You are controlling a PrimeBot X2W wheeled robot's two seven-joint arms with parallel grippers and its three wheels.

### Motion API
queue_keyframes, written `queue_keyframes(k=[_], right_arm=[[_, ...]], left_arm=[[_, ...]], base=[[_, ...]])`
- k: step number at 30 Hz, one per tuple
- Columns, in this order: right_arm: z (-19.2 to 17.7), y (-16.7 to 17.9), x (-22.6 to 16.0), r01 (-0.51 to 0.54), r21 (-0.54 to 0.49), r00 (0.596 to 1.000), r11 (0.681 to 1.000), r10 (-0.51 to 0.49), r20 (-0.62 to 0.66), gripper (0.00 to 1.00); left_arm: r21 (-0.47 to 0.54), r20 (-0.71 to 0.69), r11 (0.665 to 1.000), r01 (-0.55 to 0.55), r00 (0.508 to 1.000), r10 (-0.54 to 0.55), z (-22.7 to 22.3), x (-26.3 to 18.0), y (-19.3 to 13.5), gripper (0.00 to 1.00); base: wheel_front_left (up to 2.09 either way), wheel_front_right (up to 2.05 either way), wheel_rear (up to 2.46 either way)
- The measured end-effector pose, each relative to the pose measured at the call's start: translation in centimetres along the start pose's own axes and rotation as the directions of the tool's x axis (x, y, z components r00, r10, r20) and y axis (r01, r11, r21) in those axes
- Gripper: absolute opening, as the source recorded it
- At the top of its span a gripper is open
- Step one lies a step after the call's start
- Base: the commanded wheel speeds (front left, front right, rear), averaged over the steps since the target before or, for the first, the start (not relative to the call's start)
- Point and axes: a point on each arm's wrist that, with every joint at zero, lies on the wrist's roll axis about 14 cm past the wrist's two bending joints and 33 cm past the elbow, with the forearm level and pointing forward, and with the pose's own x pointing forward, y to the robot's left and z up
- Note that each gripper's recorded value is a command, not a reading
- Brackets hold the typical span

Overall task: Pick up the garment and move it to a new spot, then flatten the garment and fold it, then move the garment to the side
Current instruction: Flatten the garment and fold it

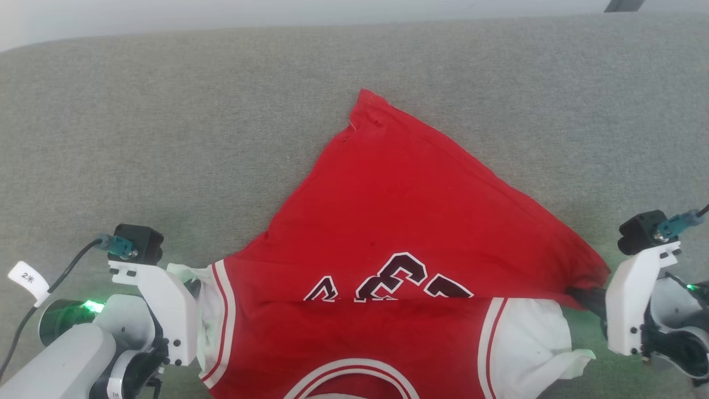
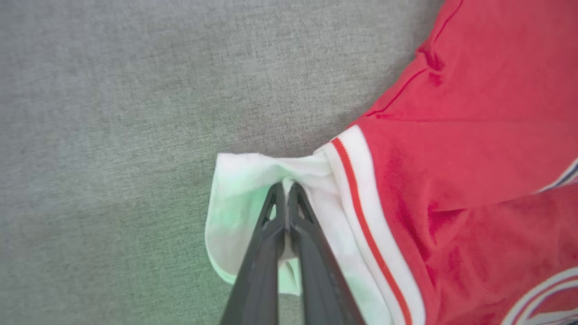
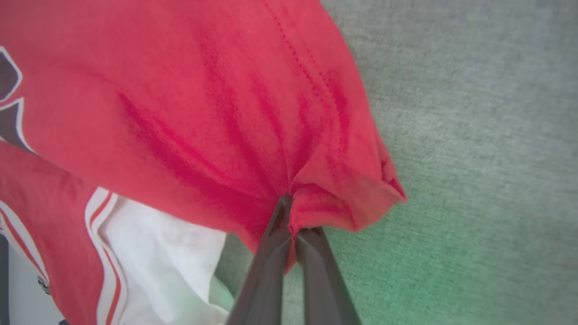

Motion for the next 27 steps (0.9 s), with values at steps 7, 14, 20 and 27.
queue_keyframes(k=[7,14,20,27], right_arm=[[-0.1,0.0,0.6,0.024,0.013,0.999,1.0,-0.024,0.027,1.0],[3.3,0.9,-0.8,0.027,-0.057,0.992,0.998,-0.019,0.123,1.0],[7.7,3.0,-2.3,0.021,-0.158,0.972,0.987,0.017,0.235,1.0],[12.3,6.3,-2.0,-0.001,-0.269,0.951,0.963,0.085,0.298,1.0]], left_arm=[[0.004,-0.007,1.0,0.004,1.0,-0.004,-0.1,0.3,-0.1,0.0],[-0.006,-0.001,1.0,0.0,1.0,0.0,-0.3,-0.2,0.2,0.0],[-0.029,0.012,1.0,-0.003,1.0,0.003,-0.7,-0.8,0.3,0.0],[-0.059,0.025,0.998,-0.01,1.0,0.011,-1.1,-1.5,0.6,0.0]], base=[[0.0,0.0,0.0],[0.0,0.0,0.0],[0.0,0.0,0.0],[0.0,0.0,0.0]])
